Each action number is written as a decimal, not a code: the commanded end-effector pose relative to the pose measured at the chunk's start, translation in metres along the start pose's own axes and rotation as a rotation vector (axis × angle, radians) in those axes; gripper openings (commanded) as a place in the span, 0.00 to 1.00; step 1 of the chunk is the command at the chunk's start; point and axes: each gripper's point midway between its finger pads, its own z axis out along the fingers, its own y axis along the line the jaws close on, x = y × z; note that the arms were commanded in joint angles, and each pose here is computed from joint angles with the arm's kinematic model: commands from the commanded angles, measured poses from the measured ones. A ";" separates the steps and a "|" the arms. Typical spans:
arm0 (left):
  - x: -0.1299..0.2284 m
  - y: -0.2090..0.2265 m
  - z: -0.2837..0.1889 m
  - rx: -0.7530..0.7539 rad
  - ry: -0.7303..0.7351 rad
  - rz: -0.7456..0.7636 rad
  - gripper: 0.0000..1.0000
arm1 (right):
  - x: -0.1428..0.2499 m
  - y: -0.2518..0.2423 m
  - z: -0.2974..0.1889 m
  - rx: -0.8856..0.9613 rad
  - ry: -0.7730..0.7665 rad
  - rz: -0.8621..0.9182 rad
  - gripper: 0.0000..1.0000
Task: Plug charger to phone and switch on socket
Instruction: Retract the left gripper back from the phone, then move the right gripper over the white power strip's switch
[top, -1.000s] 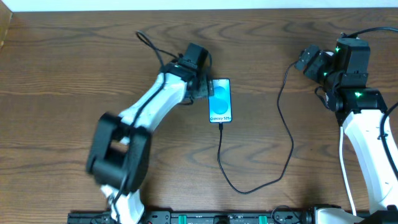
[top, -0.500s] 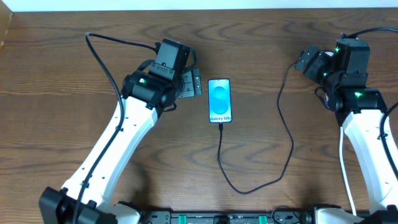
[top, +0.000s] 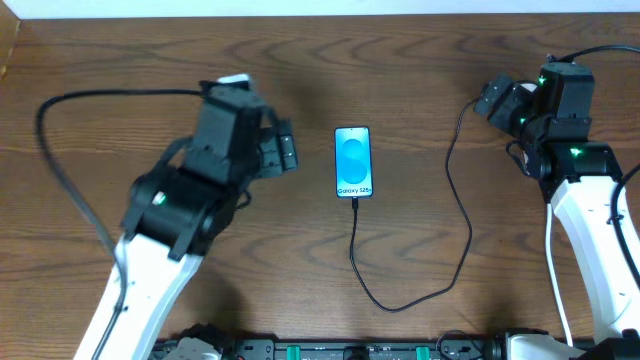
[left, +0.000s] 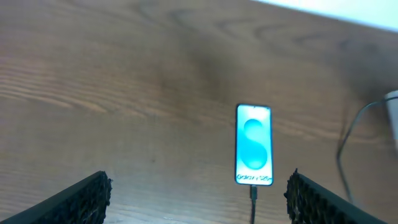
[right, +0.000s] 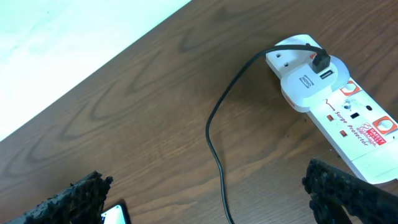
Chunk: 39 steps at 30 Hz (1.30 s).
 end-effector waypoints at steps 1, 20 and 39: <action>-0.008 0.007 -0.018 -0.001 -0.054 0.002 0.90 | -0.004 0.000 -0.002 0.000 -0.009 -0.011 0.99; -0.002 0.008 -0.011 -0.019 -0.018 0.009 0.90 | -0.014 -0.002 -0.002 -0.004 -0.043 -0.155 0.99; -0.002 0.008 -0.011 -0.019 -0.018 0.009 0.90 | -0.102 -0.046 -0.059 -0.023 -0.031 -0.200 0.99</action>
